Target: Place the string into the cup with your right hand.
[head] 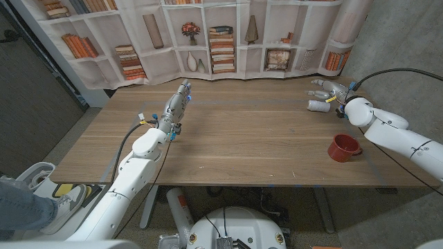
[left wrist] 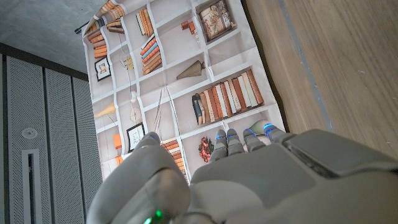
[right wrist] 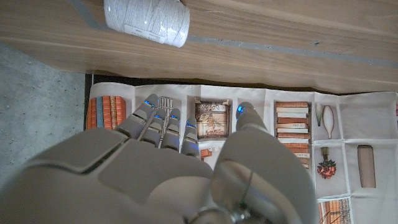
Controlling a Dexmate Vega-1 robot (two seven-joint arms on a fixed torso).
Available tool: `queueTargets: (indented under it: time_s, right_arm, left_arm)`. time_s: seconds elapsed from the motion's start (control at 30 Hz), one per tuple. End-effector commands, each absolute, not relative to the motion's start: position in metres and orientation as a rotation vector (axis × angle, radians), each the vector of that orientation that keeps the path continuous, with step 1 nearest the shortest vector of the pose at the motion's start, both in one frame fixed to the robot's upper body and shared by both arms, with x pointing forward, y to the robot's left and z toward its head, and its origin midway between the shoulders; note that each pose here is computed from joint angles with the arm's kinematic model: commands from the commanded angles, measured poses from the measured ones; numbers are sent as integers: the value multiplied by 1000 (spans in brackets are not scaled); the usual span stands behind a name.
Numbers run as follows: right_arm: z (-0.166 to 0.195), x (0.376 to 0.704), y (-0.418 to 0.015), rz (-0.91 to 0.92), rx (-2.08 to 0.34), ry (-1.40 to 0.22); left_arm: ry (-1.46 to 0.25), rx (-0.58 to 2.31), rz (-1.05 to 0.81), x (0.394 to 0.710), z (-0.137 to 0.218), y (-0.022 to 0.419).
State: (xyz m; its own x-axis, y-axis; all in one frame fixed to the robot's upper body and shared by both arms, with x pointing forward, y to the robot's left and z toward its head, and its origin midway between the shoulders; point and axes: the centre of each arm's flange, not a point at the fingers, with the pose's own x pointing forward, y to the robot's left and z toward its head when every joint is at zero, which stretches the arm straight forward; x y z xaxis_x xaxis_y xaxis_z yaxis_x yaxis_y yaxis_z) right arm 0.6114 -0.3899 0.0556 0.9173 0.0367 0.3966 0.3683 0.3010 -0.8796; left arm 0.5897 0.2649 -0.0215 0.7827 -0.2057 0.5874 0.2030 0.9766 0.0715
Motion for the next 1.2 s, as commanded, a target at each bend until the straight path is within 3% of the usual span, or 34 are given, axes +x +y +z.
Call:
queueTargets:
  time_s: [0.03,1.2]
  right_arm:
    - [59,611,-391,-243,-1333,-334]
    - [65,619,-396,-231,-1460,-206]
  left_arm:
    - [-638,3,-218,587,-22,265]
    - [-639,14,-215,578,-24,258]
